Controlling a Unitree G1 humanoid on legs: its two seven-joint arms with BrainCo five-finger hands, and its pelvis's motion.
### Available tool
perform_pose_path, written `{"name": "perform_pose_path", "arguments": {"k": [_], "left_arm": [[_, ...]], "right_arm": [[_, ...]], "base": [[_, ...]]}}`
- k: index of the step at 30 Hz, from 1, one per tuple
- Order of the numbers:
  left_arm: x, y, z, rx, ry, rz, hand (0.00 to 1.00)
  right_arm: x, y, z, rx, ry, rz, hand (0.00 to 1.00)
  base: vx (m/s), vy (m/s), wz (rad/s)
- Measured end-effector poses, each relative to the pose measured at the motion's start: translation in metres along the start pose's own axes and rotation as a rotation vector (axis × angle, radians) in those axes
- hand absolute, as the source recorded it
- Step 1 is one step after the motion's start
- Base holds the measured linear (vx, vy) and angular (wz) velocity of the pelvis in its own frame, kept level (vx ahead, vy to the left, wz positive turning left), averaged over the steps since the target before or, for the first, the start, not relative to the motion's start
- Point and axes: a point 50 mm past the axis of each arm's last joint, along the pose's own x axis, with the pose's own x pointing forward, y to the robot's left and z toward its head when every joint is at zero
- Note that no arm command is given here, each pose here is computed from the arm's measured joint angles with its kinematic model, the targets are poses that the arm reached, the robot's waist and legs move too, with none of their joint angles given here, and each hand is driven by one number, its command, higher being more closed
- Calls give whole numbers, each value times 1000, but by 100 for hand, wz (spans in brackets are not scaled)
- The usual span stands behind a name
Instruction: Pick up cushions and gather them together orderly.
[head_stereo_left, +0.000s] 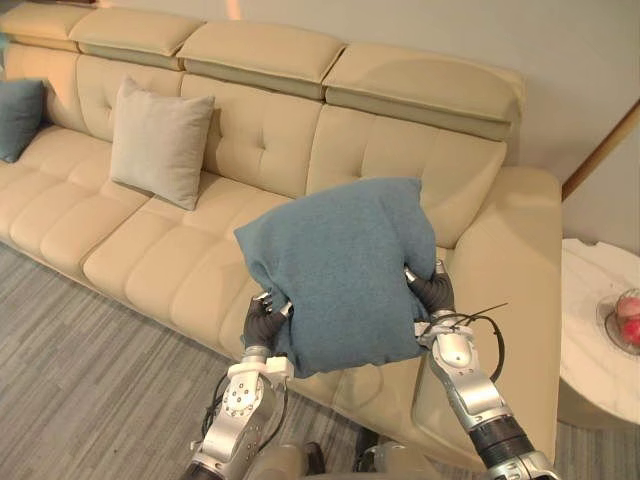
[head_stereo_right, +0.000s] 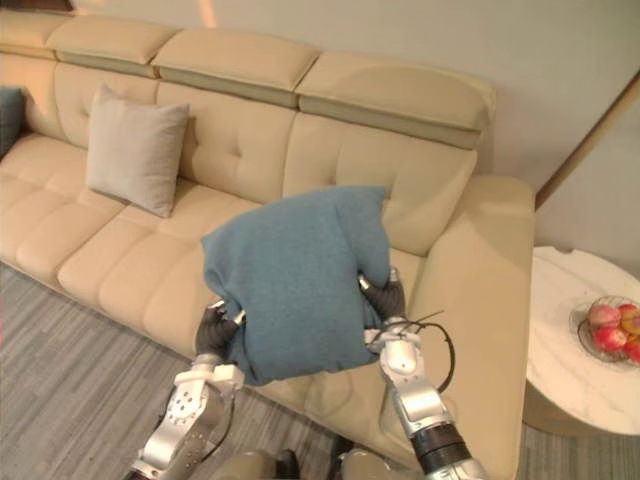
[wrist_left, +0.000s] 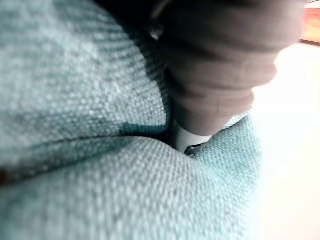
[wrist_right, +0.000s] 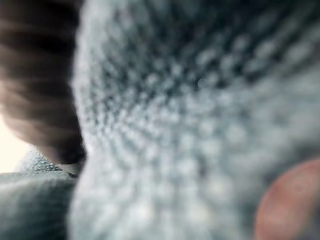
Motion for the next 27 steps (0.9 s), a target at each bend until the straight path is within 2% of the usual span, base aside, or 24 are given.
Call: {"name": "perform_pose_path", "arguments": {"k": [13,21,27], "left_arm": [[-2,-8,-7,29,41,-78,100],[-8,-8,-11,89,51,-121,100],[9,-17,12,156,-67,-146,100]], "right_arm": [[-13,-14,-12,39,53,-88,100],[-35,-18,-23,0,99,-93,100],[-26,-17,-15,-39,52,-122,100]], "base": [[153,203,-29],[-18,1,-31],[-86,-59,-11]]}}
